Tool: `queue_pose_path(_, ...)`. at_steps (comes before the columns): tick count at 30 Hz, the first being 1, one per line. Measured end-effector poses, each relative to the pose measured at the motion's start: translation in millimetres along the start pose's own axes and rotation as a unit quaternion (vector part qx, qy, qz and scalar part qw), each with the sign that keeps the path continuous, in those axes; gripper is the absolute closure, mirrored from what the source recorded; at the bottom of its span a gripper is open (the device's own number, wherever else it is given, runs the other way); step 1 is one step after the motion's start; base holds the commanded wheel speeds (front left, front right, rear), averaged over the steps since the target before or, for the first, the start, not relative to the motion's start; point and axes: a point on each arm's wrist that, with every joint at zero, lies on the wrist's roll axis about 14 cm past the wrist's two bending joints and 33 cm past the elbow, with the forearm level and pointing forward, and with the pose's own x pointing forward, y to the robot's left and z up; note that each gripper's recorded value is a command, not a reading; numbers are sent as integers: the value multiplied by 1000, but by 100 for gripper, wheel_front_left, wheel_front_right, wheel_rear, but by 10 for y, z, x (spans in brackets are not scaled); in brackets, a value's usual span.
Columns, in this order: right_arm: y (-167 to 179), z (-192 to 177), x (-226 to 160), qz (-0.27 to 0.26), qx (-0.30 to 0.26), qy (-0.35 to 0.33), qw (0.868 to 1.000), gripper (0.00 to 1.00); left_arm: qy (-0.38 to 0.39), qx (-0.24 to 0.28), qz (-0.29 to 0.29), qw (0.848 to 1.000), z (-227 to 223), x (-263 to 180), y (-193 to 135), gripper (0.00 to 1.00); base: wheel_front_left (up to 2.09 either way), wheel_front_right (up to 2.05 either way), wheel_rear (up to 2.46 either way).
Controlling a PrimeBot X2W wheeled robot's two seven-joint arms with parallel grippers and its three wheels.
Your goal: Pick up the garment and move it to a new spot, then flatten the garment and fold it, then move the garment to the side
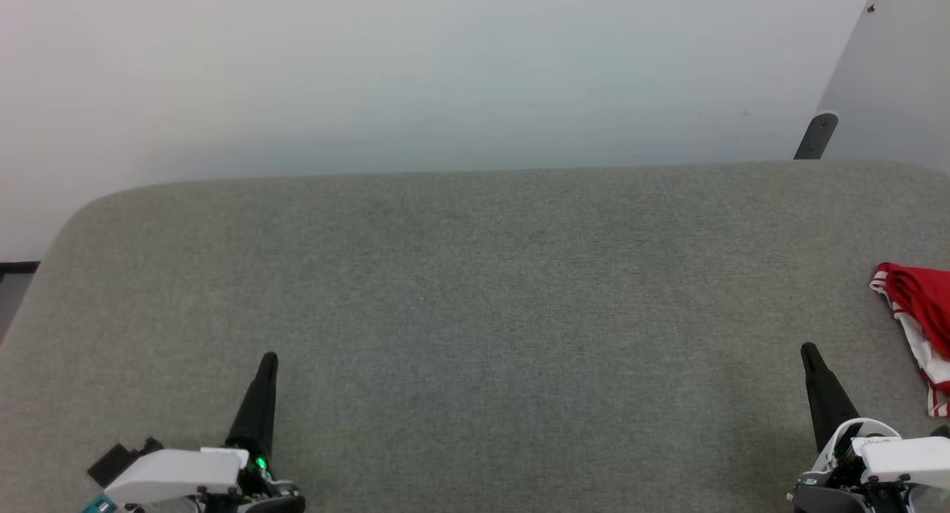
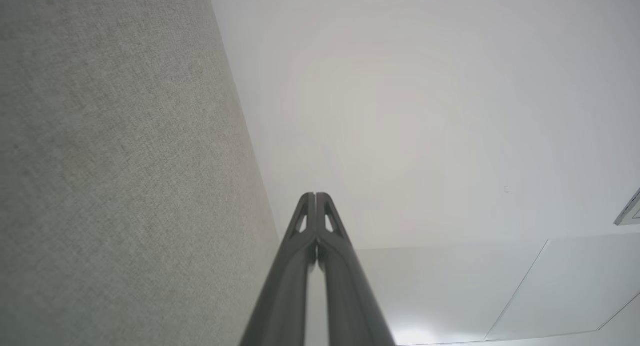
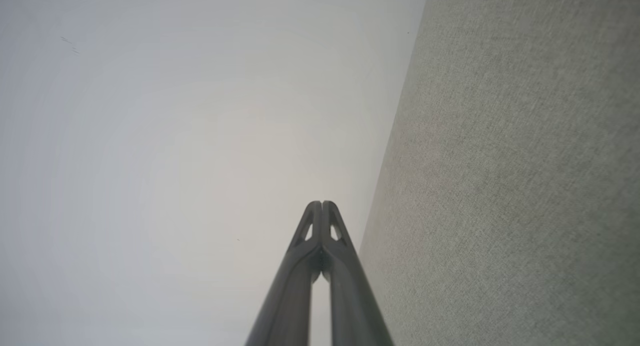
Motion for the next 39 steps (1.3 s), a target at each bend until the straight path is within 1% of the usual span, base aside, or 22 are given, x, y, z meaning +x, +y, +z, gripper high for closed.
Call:
queue_pose_path(13,-10,3,18,0,37,-1,999,100,5,-42,-7,999,-28,47,-38,100,0,0,0)
queue_pose_path(39,14,4,34,4,37,-1,999,100,5,-42,-8,999,-29,49,-41,100,0,0,0)
